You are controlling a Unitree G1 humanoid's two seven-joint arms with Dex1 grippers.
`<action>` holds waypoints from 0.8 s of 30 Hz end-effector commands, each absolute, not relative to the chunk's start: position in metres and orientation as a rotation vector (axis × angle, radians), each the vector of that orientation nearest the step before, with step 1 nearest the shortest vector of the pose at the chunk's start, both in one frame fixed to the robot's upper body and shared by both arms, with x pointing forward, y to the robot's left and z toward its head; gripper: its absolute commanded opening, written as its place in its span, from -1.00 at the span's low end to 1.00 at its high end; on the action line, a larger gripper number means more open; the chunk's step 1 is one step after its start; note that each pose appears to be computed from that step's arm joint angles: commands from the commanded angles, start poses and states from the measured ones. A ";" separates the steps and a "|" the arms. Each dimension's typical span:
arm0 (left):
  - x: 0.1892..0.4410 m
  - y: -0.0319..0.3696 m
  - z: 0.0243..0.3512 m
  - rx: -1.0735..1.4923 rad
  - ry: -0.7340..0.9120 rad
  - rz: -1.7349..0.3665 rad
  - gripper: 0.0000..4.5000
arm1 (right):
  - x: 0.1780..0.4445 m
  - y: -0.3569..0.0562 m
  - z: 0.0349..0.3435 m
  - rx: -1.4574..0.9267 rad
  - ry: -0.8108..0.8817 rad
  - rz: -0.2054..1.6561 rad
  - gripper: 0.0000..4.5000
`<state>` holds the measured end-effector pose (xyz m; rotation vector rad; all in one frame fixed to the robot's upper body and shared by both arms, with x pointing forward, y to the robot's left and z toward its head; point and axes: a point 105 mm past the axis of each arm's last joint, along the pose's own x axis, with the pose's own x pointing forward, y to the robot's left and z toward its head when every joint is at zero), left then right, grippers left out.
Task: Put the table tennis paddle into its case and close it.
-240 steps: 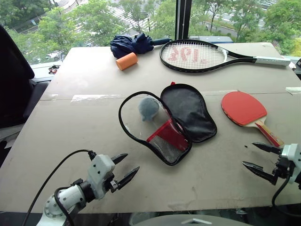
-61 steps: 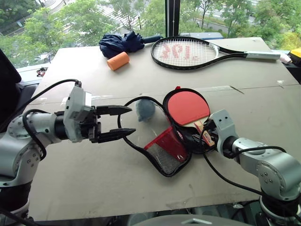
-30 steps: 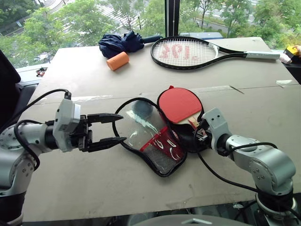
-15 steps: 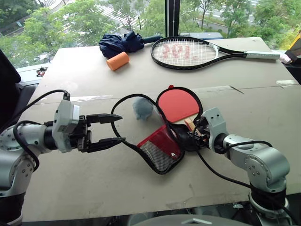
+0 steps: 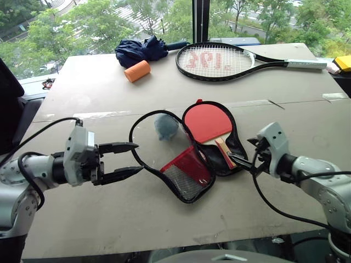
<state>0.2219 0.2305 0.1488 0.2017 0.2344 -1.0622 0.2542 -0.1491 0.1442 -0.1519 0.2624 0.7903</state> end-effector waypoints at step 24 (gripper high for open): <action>0.301 0.167 0.075 0.430 0.118 -1.110 0.51 | 0.222 -0.231 0.189 -0.188 -0.116 1.067 0.98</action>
